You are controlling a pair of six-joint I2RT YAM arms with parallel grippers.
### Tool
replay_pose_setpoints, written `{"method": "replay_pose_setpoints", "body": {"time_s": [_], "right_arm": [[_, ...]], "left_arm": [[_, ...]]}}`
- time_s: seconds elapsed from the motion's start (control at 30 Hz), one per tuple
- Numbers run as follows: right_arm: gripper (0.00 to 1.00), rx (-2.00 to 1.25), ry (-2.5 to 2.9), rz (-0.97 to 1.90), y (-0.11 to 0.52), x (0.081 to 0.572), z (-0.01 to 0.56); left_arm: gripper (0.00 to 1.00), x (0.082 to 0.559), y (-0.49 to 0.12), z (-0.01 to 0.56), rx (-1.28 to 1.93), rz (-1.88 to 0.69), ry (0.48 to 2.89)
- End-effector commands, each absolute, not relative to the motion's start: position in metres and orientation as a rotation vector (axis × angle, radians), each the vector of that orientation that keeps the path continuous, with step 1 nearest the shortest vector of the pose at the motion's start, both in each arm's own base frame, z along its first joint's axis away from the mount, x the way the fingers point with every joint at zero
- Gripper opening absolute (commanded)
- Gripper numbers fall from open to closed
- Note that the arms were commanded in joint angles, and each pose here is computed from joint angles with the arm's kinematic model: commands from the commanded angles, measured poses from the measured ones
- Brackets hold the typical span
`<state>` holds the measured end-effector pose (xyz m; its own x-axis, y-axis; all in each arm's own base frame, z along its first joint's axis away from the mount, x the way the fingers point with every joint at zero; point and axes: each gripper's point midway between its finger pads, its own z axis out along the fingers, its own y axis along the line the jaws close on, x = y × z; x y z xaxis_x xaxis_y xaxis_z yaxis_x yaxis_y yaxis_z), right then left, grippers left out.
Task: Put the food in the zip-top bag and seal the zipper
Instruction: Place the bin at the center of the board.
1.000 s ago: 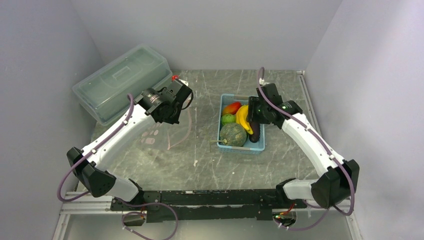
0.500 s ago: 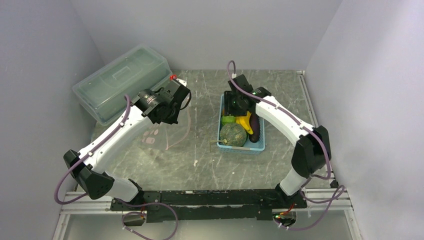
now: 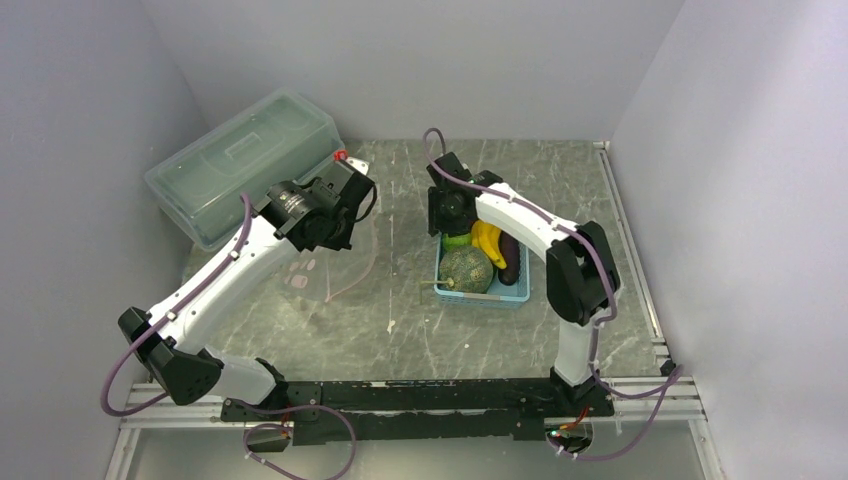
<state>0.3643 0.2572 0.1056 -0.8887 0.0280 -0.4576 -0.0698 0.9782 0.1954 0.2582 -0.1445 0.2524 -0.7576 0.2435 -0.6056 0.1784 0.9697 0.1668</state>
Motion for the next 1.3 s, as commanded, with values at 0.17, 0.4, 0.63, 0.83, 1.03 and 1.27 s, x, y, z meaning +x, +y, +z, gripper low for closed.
{"method": "replay_pose_setpoints", "body": {"time_s": [0.17, 0.4, 0.63, 0.83, 1.03, 1.27], "right_arm": [[0.41, -0.040, 2.624, 0.237, 0.271, 0.378, 0.101], [0.22, -0.083, 2.627, 0.183, 0.270, 0.377, 0.096], [0.07, -0.119, 2.622, 0.124, 0.264, 0.375, 0.096], [0.00, -0.146, 2.606, 0.082, 0.255, 0.371, 0.099], [0.00, -0.158, 2.599, 0.079, 0.251, 0.365, 0.100], [0.25, -0.145, 2.575, 0.139, 0.257, 0.363, 0.118]], "left_arm": [[0.00, 0.255, -0.138, 0.261, 0.256, 0.122, 2.422], [0.00, 0.256, -0.138, 0.261, 0.254, 0.124, 2.423], [0.00, 0.257, -0.140, 0.260, 0.253, 0.124, 2.424], [0.00, 0.257, -0.140, 0.261, 0.249, 0.123, 2.423], [0.00, 0.258, -0.141, 0.259, 0.254, 0.128, 2.428], [0.00, 0.261, -0.142, 0.259, 0.251, 0.134, 2.429]]}}
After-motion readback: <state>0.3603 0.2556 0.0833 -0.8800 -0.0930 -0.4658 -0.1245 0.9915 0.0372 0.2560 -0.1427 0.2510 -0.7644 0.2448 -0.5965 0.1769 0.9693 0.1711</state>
